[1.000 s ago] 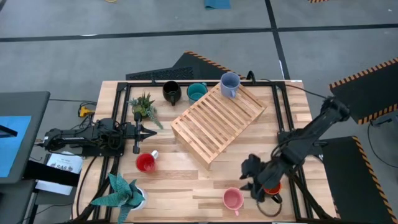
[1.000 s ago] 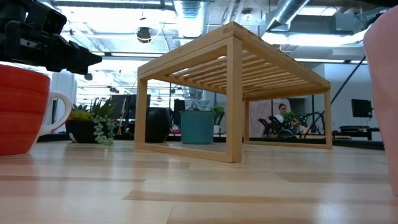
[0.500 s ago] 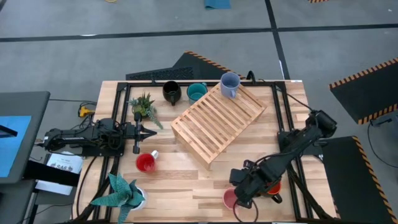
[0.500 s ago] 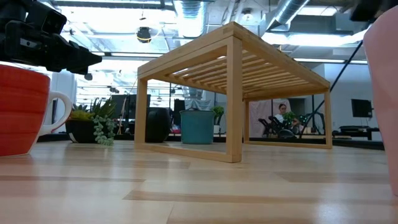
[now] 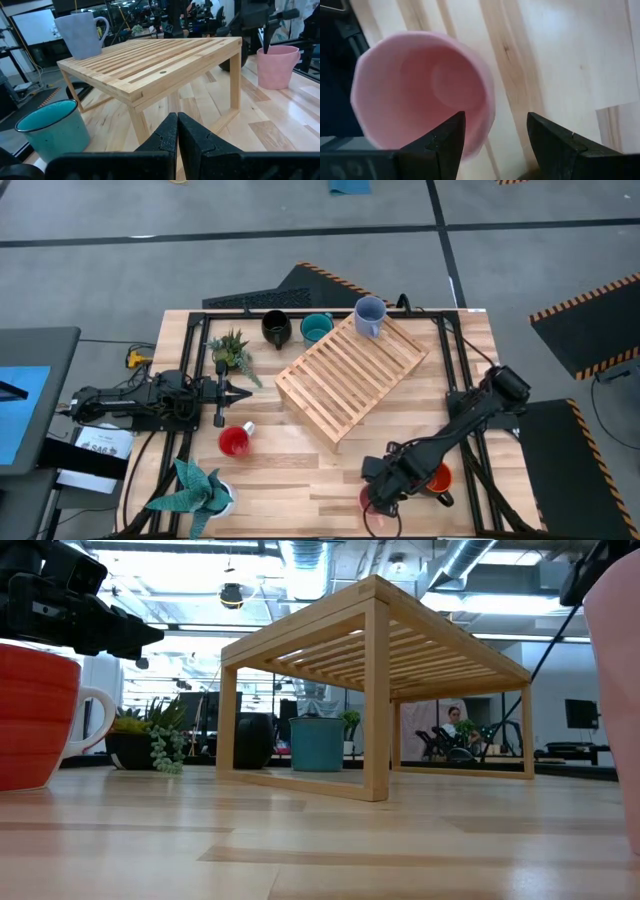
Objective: Place coffee mugs
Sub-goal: Put the pink mug on the shelf
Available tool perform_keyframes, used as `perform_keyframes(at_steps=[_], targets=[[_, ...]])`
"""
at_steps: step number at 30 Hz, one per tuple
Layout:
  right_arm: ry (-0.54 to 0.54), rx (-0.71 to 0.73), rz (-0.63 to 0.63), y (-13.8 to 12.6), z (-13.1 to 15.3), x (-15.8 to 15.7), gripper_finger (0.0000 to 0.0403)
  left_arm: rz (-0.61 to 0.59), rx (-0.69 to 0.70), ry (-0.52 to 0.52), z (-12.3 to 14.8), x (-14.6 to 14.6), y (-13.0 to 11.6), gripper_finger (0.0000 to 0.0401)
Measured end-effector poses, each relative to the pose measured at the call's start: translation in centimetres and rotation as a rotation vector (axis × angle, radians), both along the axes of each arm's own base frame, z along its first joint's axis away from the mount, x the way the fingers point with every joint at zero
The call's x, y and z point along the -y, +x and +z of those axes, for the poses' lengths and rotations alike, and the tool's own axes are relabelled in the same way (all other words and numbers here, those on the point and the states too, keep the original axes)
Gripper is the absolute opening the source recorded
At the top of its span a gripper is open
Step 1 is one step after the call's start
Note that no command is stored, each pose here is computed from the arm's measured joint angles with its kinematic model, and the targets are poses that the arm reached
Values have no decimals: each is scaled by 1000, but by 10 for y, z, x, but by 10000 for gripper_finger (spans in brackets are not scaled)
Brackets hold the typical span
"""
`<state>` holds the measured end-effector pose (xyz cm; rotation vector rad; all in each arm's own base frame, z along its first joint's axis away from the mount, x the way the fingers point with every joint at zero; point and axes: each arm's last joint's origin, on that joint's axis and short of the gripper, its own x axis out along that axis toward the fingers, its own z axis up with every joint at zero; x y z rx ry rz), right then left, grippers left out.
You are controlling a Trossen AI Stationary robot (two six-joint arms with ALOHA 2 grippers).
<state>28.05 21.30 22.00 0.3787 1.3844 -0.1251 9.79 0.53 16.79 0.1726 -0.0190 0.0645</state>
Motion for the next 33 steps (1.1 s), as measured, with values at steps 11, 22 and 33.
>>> perform_keyframes(at_steps=[11, 22, 33], targets=[[-19, 5, -17, 7, -5, 6, 209, 0, 0, 0, 0, 0, 0, 0], [-19, 14, 5, 7, -4, 5, 35, 0, 0, 0, 0, 0, 0, 0], [87, 26, 181, 2, 23, 7, 42, 0, 0, 0, 0, 0, 0, 0]])
